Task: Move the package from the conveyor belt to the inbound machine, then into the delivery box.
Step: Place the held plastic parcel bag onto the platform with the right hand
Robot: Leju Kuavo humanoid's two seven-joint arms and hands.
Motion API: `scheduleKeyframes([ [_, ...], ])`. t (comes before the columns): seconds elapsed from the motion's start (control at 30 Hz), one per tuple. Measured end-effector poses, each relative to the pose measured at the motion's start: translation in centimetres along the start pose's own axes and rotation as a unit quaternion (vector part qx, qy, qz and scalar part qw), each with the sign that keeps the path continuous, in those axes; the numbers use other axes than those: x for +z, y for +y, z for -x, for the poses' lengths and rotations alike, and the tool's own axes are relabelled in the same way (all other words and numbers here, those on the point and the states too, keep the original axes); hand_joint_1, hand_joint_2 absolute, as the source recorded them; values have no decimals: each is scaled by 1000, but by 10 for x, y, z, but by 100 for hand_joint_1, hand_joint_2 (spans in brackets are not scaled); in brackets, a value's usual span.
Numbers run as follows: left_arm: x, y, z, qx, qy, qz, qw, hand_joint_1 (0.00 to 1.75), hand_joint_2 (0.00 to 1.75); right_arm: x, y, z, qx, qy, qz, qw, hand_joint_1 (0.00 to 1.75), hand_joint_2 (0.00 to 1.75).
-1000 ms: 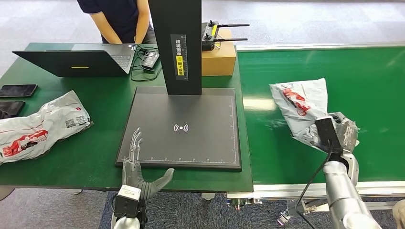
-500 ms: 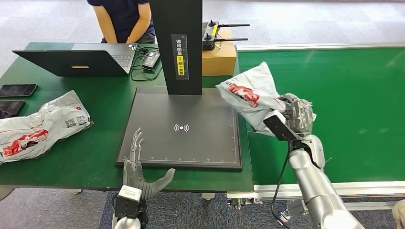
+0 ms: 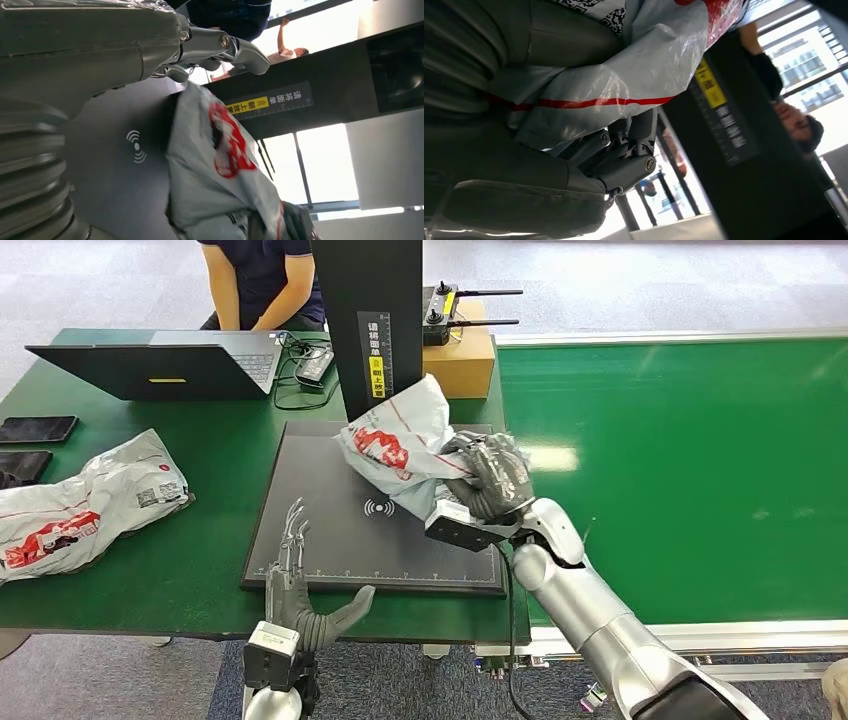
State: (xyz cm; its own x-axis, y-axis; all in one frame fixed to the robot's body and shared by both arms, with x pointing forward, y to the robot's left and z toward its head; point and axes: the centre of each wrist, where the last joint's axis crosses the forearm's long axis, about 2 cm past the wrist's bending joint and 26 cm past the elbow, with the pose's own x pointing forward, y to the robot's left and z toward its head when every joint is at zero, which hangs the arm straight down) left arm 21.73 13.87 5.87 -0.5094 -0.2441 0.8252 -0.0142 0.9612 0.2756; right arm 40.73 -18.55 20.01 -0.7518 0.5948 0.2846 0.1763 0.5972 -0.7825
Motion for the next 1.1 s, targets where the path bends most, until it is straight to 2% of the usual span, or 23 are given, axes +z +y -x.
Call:
scheduleKeyframes([
  [0.27, -4, -2, -1, -4, -11, 6, 1000, 0, 175, -30, 38, -47, -23, -58, -68, 996, 170, 175],
  [0.37, -3, -2, 0, -9, -10, 3, 1000, 0, 175, -36, 46, -52, -21, -60, -86, 994, 171, 175],
  [0.5, 0, 0, 1, -16, -8, -2, 1000, 0, 175, -36, 53, -46, 1, -38, -111, 993, 172, 175],
  [0.53, 1, 0, 1, -18, -7, -4, 1000, 0, 175, -35, 54, -43, 17, -24, -117, 993, 150, 175],
  [0.63, 3, 1, 2, -23, -5, -5, 1000, 0, 175, -29, 57, -32, 86, 25, -127, 988, 23, 175],
  [0.67, 4, 1, 2, -24, -5, -4, 1000, 0, 175, -26, 58, -28, 106, 43, -133, 985, 2, 175],
  [0.73, 6, 1, 2, -25, -4, -2, 1000, 0, 175, -18, 59, -20, 128, 77, -152, 977, 0, 175],
  [0.83, 8, 1, 2, -27, -3, 1, 1000, 0, 175, -6, 59, -7, 124, 116, -181, 969, 0, 175],
  [1.1, 10, 0, 3, -23, -1, 10, 1000, 0, 175, 23, 48, 26, 60, 142, -173, 973, 0, 175],
])
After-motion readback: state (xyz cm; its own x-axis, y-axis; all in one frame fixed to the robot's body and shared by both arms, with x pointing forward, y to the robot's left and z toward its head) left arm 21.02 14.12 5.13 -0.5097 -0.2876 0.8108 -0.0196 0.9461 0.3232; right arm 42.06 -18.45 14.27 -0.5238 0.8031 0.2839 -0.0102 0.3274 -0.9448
